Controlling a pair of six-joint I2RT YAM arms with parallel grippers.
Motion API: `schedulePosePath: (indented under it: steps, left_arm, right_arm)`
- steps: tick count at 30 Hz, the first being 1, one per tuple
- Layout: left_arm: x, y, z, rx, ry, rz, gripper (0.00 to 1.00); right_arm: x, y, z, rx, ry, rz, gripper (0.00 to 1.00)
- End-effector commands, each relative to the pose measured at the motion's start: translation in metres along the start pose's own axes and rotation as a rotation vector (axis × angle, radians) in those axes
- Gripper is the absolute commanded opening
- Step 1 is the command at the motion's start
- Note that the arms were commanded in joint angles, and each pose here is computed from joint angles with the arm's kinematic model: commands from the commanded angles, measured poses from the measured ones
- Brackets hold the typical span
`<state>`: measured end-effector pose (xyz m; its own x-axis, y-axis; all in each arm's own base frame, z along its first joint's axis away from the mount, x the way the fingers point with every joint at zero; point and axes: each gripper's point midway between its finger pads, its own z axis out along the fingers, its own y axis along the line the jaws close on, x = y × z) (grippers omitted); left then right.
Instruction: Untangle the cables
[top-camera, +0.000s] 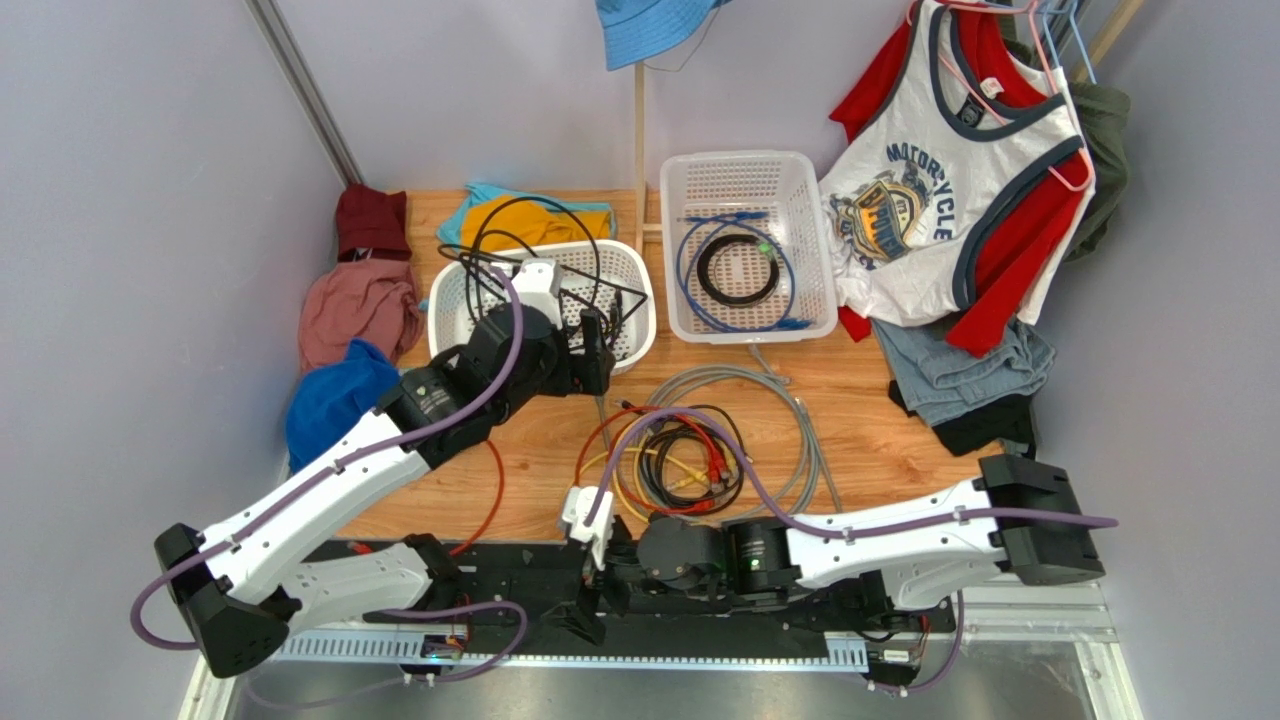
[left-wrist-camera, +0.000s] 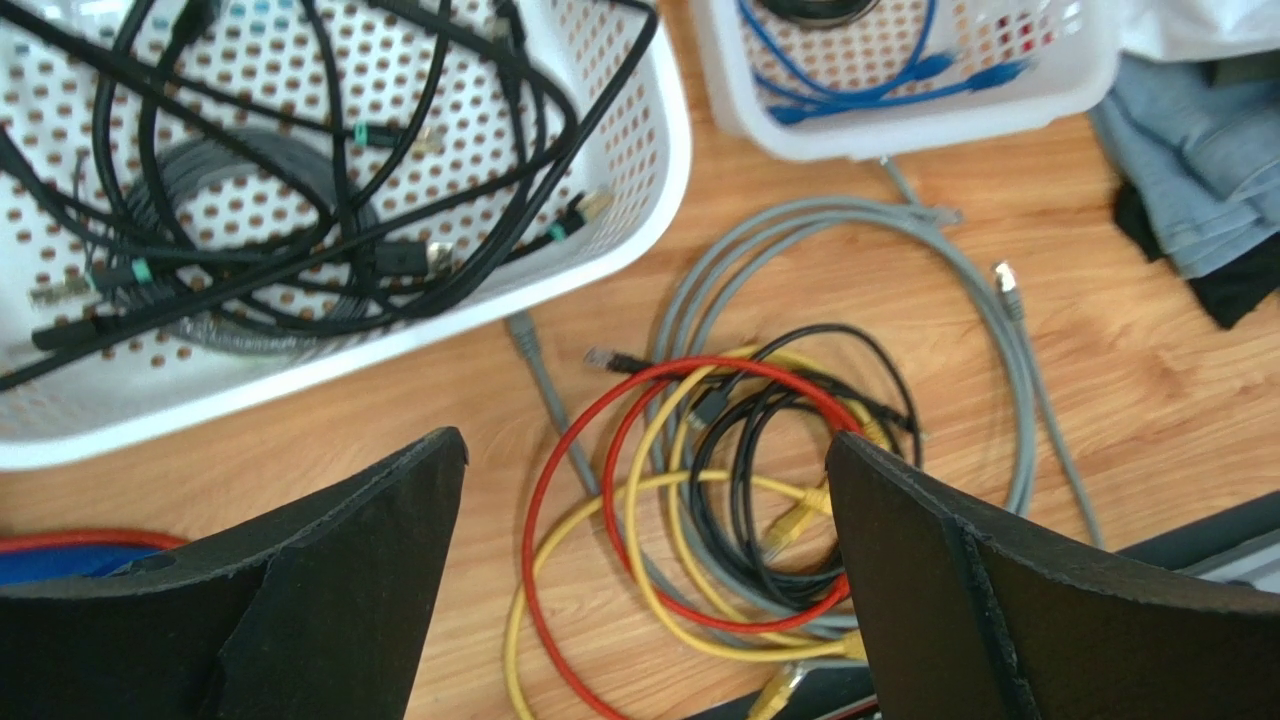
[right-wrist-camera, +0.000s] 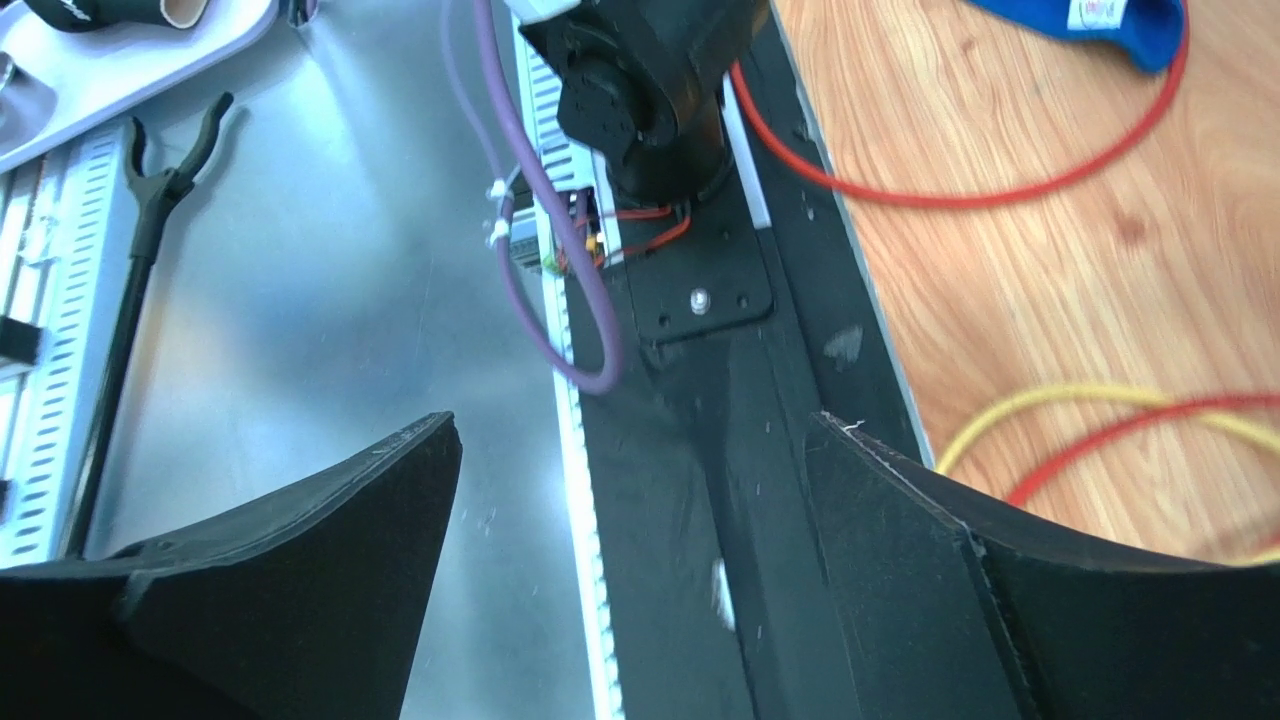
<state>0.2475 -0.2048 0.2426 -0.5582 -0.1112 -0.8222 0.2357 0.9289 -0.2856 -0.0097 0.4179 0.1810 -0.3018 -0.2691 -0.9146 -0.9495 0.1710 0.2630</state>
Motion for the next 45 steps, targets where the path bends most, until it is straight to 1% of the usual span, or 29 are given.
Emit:
schedulePosePath:
  steps: [1,3,5,6,8,9,12,13,15,16,17,18,19,20,21,22,23,24,25,26,27,29,32,33,36,39,42,43,45]
  left_arm:
    - [-0.035,-0.021,-0.012,0.069,-0.057,0.032,0.99]
    - [-0.039,-0.024,-0.014,0.080,-0.062,0.040,0.99]
    - [-0.039,-0.025,-0.015,0.085,-0.053,0.055,0.99]
    - [-0.039,-0.025,-0.016,0.087,-0.050,0.060,0.99]
    - [-0.036,-0.023,-0.017,0.086,-0.035,0.077,0.99]
    - [-0.036,-0.023,-0.018,0.086,-0.033,0.084,0.99]
    - [-0.032,-0.020,-0.019,0.082,-0.023,0.100,0.99]
    - [-0.031,-0.019,-0.020,0.083,-0.021,0.108,0.99]
    - [-0.032,-0.017,-0.023,0.082,-0.030,0.109,0.99]
    - [-0.031,-0.016,-0.024,0.080,-0.031,0.113,0.99]
    - [-0.032,-0.015,-0.026,0.084,-0.037,0.111,0.99]
    - [-0.033,-0.014,-0.027,0.081,-0.041,0.111,0.99]
    - [-0.031,-0.012,-0.028,0.077,-0.041,0.112,0.99]
    - [-0.032,-0.010,-0.031,0.073,-0.050,0.109,0.99]
    - [-0.033,-0.008,-0.032,0.066,-0.057,0.108,0.99]
    - [-0.031,-0.006,-0.031,0.061,-0.057,0.108,0.99]
    - [-0.032,-0.005,-0.034,0.063,-0.068,0.103,0.99]
    - [-0.032,-0.003,-0.033,0.056,-0.074,0.100,0.99]
    - [-0.030,-0.001,-0.032,0.048,-0.072,0.102,0.99]
    - [-0.029,0.001,-0.032,0.035,-0.070,0.104,0.99]
    - [-0.027,0.008,-0.030,0.001,-0.068,0.106,0.99]
    - [-0.018,0.021,-0.021,-0.054,-0.032,0.101,0.99]
    - [0.010,0.051,-0.001,-0.135,0.069,0.011,0.99]
    - [0.015,0.061,0.004,-0.160,0.074,-0.039,0.99]
    - [0.062,0.097,0.017,-0.276,0.150,-0.105,0.99]
    - [0.093,0.115,0.019,-0.337,0.197,-0.173,0.99]
    - [0.117,0.123,0.022,-0.371,0.228,-0.240,0.99]
    - [0.122,0.126,0.023,-0.388,0.234,-0.254,0.99]
    - [0.135,0.132,0.026,-0.420,0.244,-0.296,0.98]
  right_arm:
    - [-0.030,0.013,0.026,-0.039,-0.090,-0.076,0.91]
    - [-0.019,0.014,0.043,-0.046,-0.057,-0.100,0.91]
    - [-0.023,0.020,0.055,-0.065,-0.064,-0.104,0.91]
    - [-0.012,0.017,0.064,-0.058,-0.038,-0.107,0.91]
    - [-0.016,0.019,0.074,-0.058,-0.055,-0.109,0.91]
    - [-0.007,0.016,0.082,-0.046,-0.038,-0.110,0.90]
    - [-0.009,0.012,0.094,-0.023,-0.064,-0.105,0.90]
    - [-0.001,0.008,0.101,-0.005,-0.052,-0.102,0.90]
    - [-0.006,0.006,0.107,-0.001,-0.076,-0.095,0.89]
    - [-0.005,0.008,0.111,-0.016,-0.078,-0.086,0.86]
    - [-0.006,0.009,0.111,-0.025,-0.080,-0.082,0.79]
    - [-0.007,0.010,0.110,-0.032,-0.082,-0.078,0.64]
    - [-0.013,0.010,0.107,-0.032,-0.093,-0.073,0.58]
    - [-0.015,0.009,0.103,-0.020,-0.099,-0.073,0.48]
    - [-0.013,0.006,0.100,-0.009,-0.096,-0.073,0.46]
    - [-0.012,0.003,0.097,0.002,-0.088,-0.072,0.47]
    - [-0.015,0.002,0.093,0.010,-0.089,-0.074,0.60]
    - [-0.016,0.002,0.091,0.016,-0.081,-0.073,0.67]
    - [-0.009,0.000,0.088,0.024,-0.046,-0.072,0.73]
    - [-0.012,0.000,0.084,0.031,-0.048,-0.059,0.79]
    - [-0.013,-0.002,0.080,0.042,-0.048,-0.050,0.80]
    - [-0.007,-0.014,0.072,0.099,-0.048,-0.039,0.81]
    - [-0.012,-0.026,0.056,0.159,-0.074,-0.034,0.82]
    - [-0.021,-0.026,0.049,0.164,-0.094,-0.033,0.82]
    - [-0.021,-0.036,0.033,0.213,-0.097,-0.023,0.81]
    - [-0.024,-0.046,0.008,0.258,-0.104,-0.005,0.80]
    - [-0.029,-0.055,-0.018,0.296,-0.130,0.007,0.79]
    - [-0.039,-0.057,-0.030,0.311,-0.164,0.021,0.79]
    - [-0.038,-0.063,-0.042,0.332,-0.168,0.024,0.79]
